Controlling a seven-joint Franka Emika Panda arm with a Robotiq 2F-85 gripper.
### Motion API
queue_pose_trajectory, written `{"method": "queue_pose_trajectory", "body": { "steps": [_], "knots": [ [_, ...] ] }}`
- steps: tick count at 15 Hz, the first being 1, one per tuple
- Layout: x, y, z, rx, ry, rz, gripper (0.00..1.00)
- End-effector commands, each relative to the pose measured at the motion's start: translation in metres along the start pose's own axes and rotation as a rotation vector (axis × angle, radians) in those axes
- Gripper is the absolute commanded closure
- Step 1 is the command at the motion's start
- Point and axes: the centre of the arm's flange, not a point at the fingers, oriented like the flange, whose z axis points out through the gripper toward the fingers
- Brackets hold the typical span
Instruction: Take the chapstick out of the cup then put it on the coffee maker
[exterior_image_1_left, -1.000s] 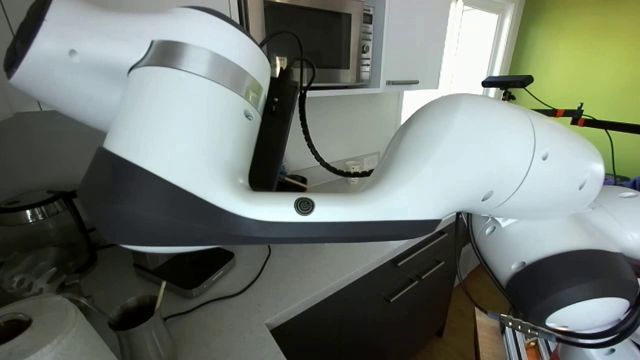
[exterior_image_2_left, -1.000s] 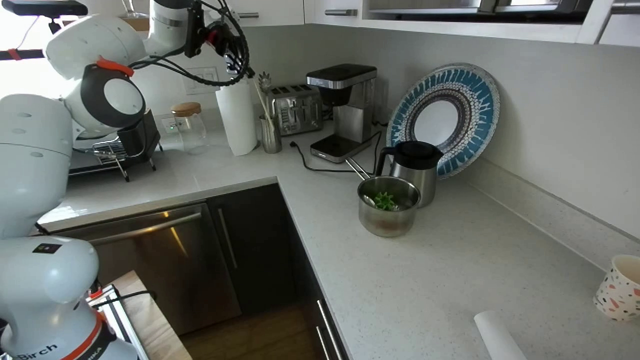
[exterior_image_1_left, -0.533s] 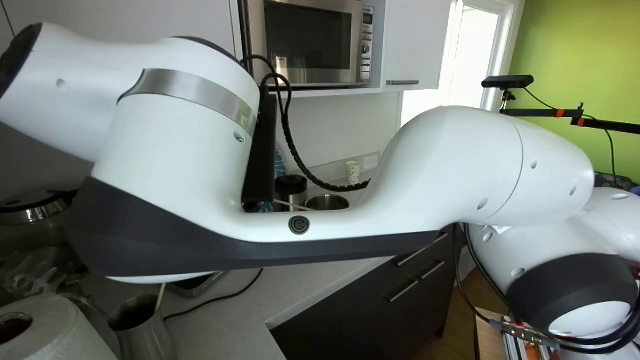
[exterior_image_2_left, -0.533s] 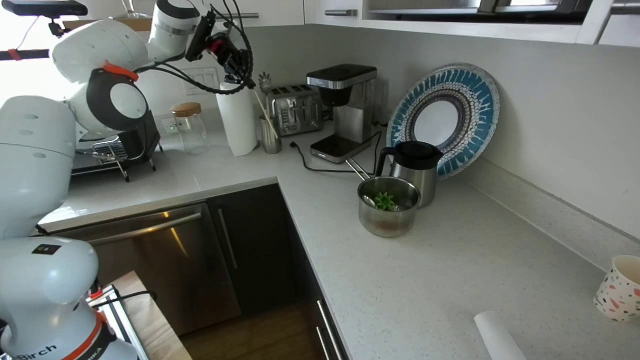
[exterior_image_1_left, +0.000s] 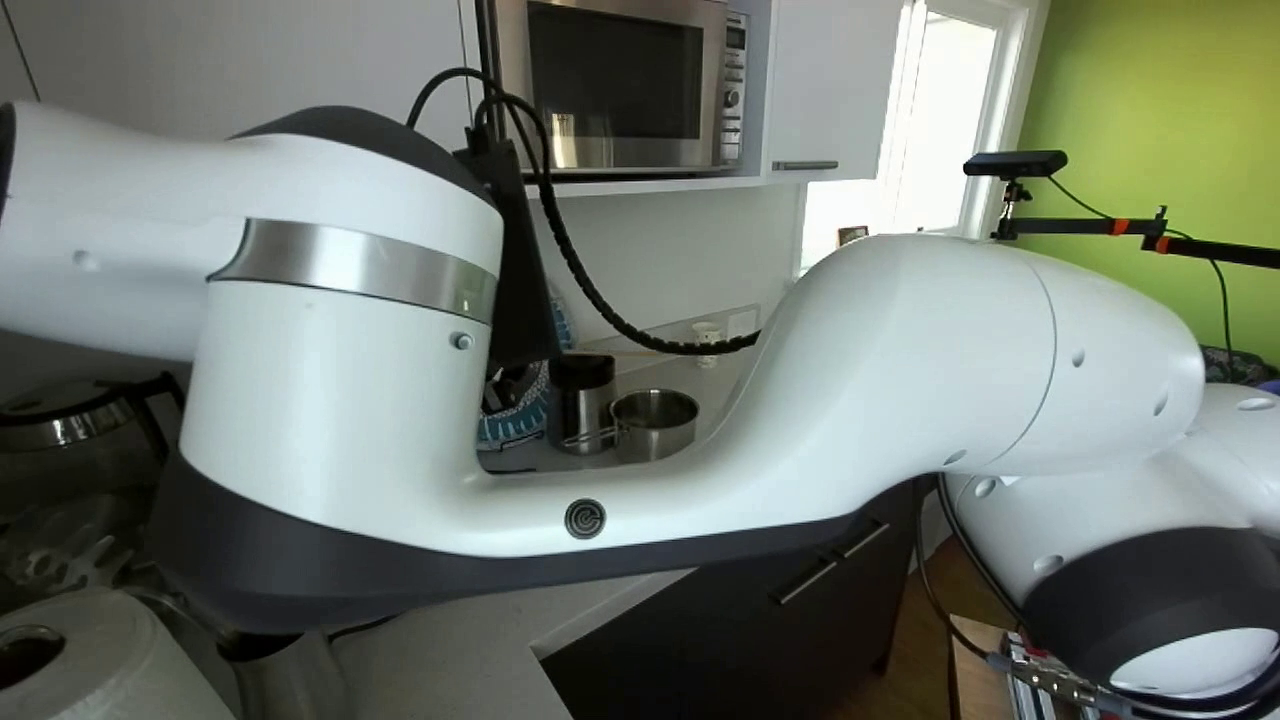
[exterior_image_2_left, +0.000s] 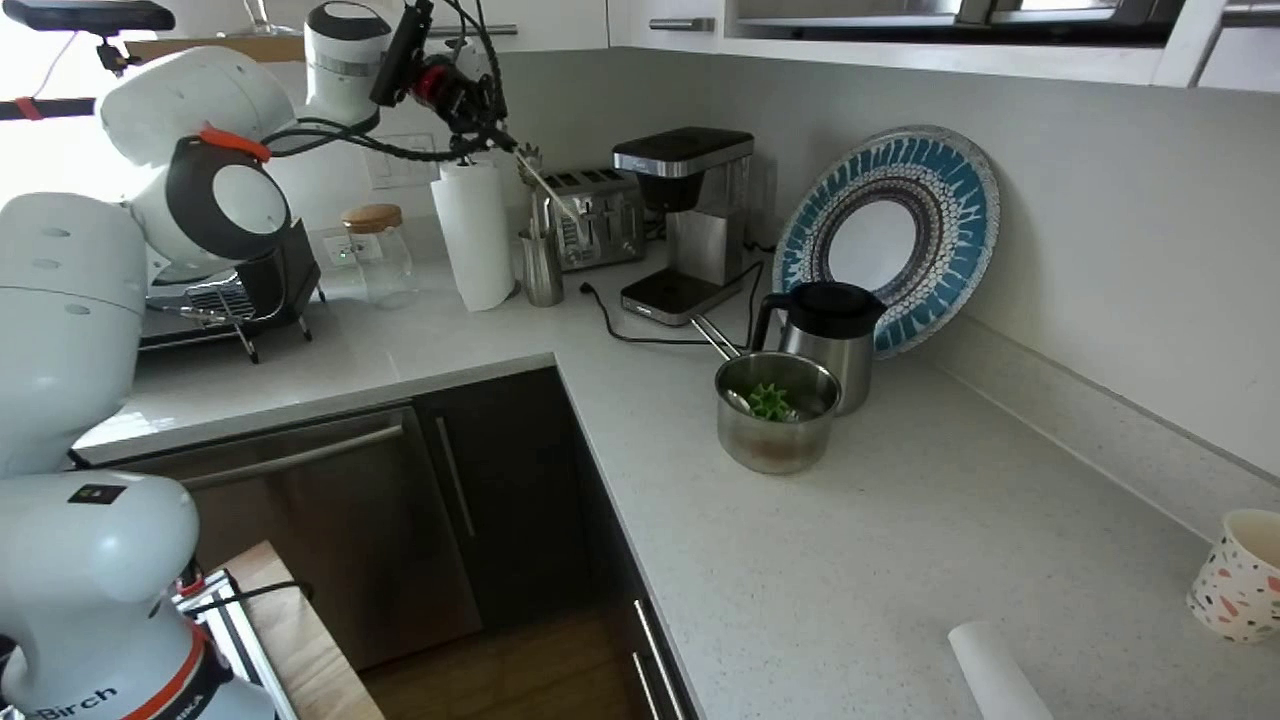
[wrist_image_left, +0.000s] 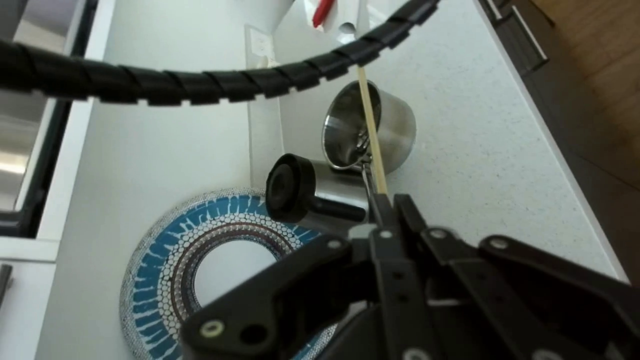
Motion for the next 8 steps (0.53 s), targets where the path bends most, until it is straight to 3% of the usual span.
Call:
{"method": "queue_pose_trajectory", "body": {
  "steps": [1, 8],
  "knots": [
    [-0.011, 0.002, 0.006, -0.105, 0.069, -0.159, 0.99],
    [-0.012, 0.017, 0.006, -0.321, 0.266, -0.414, 0.99]
  ]
}}
